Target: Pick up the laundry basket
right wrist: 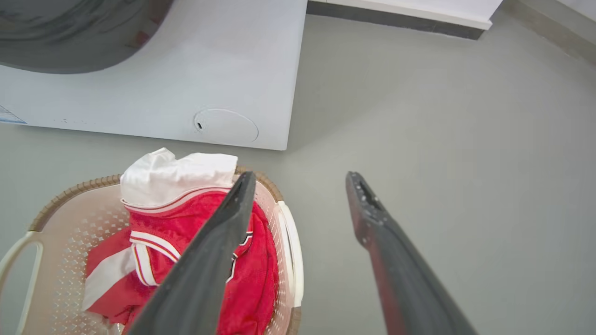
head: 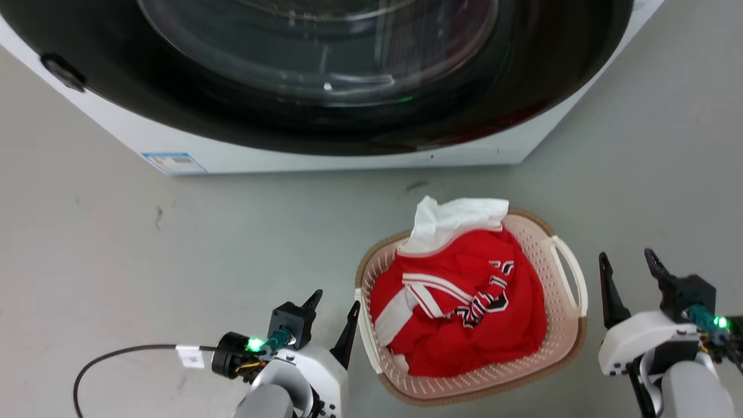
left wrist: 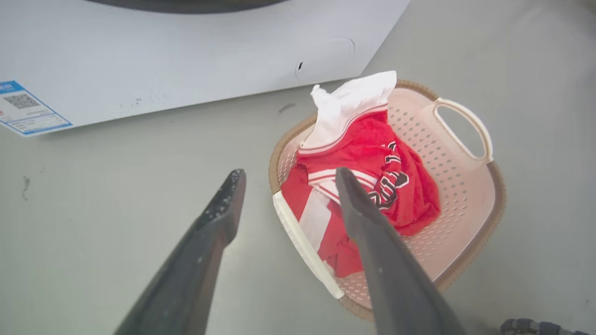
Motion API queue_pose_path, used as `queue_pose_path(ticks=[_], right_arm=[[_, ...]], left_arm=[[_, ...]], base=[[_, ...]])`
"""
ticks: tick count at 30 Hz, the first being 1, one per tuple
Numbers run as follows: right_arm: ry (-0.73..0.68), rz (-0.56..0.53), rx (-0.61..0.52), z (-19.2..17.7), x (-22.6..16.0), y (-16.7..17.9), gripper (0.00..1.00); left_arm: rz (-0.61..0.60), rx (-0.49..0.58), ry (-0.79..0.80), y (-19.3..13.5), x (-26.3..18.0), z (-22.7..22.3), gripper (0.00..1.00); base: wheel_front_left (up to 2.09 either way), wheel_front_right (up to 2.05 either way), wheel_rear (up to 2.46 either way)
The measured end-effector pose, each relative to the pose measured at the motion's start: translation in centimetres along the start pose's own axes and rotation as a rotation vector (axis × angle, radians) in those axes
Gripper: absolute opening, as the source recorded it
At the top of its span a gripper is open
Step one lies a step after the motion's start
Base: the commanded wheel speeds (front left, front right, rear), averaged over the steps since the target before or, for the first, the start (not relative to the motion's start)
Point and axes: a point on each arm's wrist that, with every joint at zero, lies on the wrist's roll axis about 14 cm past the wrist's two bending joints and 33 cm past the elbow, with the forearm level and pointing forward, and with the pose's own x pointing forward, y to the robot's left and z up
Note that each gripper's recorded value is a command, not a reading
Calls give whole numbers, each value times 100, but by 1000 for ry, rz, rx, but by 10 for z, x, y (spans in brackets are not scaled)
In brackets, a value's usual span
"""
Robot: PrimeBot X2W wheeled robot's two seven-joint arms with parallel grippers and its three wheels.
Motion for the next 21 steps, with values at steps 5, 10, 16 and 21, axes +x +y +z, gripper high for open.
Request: queue_pose_path(ticks=[5, 10, 16, 21], right_arm=[[103, 5, -34, -31, 21, -4, 100], [197, 19, -47, -61, 36, 0, 100], [288, 49, -73, -93, 50, 6, 100], [338, 71, -93, -112, 63, 12, 100]], left_arm=[[-64, 16, 103, -6, 20, -30, 100], [-99, 11, 196, -7, 30, -61, 100], [-105, -14, 268, -2, 38, -87, 100], [-115, -22, 299, 1, 46, -100, 100]], base=[[0, 0, 0], [0, 0, 0], [0, 0, 0], [0, 0, 0]])
